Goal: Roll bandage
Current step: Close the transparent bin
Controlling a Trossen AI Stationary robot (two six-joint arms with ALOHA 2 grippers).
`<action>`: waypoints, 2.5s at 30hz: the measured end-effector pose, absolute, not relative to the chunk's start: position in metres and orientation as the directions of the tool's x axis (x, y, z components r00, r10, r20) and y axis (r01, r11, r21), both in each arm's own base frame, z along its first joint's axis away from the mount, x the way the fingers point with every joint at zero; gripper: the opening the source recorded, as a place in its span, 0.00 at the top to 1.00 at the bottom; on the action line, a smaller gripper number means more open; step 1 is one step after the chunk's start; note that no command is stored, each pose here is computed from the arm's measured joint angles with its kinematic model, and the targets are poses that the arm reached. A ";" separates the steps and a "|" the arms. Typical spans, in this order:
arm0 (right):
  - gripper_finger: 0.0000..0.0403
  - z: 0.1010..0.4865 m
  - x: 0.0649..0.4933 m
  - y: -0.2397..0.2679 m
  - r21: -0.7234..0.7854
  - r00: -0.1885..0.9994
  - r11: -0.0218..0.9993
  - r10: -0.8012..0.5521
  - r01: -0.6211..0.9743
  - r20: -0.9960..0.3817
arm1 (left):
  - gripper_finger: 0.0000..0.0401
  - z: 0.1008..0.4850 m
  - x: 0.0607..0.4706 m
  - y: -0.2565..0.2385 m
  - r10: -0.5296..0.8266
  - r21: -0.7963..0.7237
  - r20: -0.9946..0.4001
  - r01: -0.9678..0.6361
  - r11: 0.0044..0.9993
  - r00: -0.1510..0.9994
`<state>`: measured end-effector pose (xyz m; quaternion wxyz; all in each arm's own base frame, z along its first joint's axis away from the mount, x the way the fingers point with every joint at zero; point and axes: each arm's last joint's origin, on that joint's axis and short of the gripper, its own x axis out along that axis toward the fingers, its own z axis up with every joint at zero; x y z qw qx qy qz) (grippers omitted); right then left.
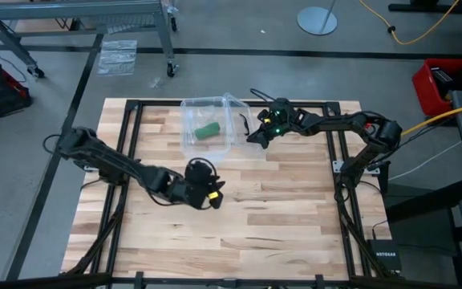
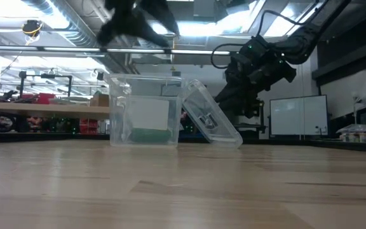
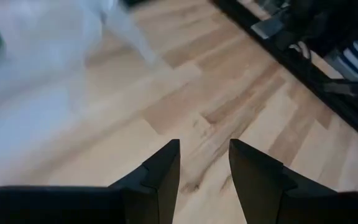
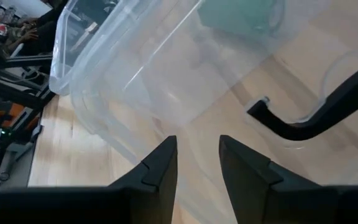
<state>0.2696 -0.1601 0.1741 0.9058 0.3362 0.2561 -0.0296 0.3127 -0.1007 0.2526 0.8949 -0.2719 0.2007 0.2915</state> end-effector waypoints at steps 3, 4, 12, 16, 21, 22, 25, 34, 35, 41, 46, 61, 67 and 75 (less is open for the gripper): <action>0.70 0.173 0.266 -0.164 0.585 0.865 0.779 0.116 0.225 -0.488 | 0.68 0.226 0.323 -0.104 0.422 -0.439 -0.539 -0.671 0.598 0.729; 0.70 0.173 0.265 -0.165 0.586 0.866 0.781 0.123 0.218 -0.486 | 0.68 0.218 0.328 -0.104 0.427 -0.463 -0.538 -0.678 0.572 0.727; 0.70 0.171 0.262 -0.166 0.594 0.854 0.779 0.156 0.203 -0.497 | 0.68 0.161 0.382 -0.081 0.497 -0.543 -0.422 -0.650 0.532 0.758; 0.70 0.168 0.260 -0.166 0.560 0.836 0.791 0.119 0.247 -0.536 | 0.68 0.135 0.397 -0.065 0.543 -0.589 -0.376 -0.646 0.486 0.751; 0.70 0.166 0.258 -0.166 0.530 0.815 0.800 0.093 0.280 -0.571 | 0.68 0.125 0.399 -0.055 0.676 -0.569 -0.313 -0.701 0.429 0.667; 0.70 0.165 0.258 -0.166 0.526 0.812 0.803 0.095 0.279 -0.576 | 0.69 0.126 0.399 -0.054 0.705 -0.555 -0.296 -0.717 0.422 0.645; 0.70 0.164 0.257 -0.165 0.520 0.803 0.809 0.102 0.276 -0.587 | 0.70 0.128 0.397 -0.053 0.755 -0.509 -0.265 -0.752 0.419 0.600; 0.70 0.164 0.257 -0.165 0.507 0.803 0.820 0.102 0.266 -0.587 | 0.73 0.132 0.398 -0.034 0.787 -0.443 -0.259 -0.792 0.419 0.561; 0.70 0.164 0.257 -0.165 0.507 0.803 0.820 0.102 0.266 -0.587 | 0.73 0.132 0.399 -0.031 0.790 -0.438 -0.259 -0.797 0.416 0.555; 0.70 0.164 0.257 -0.165 0.506 0.803 0.820 0.102 0.266 -0.587 | 0.72 0.132 0.399 -0.018 0.808 -0.410 -0.261 -0.818 0.403 0.529; 0.70 0.164 0.257 -0.165 0.506 0.803 0.820 0.102 0.266 -0.587 | 0.72 0.132 0.400 -0.009 0.816 -0.400 -0.262 -0.828 0.394 0.515; 0.70 0.163 0.256 -0.165 0.496 0.794 0.819 0.085 0.288 -0.602 | 0.59 0.130 0.405 -0.018 0.651 -0.477 -0.348 -0.725 0.497 0.675; 0.70 0.158 0.252 -0.164 0.465 0.742 0.804 0.046 0.370 -0.669 | 0.56 0.130 0.404 -0.021 0.641 -0.465 -0.353 -0.722 0.512 0.681; 0.70 0.156 0.251 -0.163 0.464 0.728 0.798 0.048 0.384 -0.684 | 0.56 0.129 0.405 -0.008 0.663 -0.429 -0.356 -0.746 0.510 0.658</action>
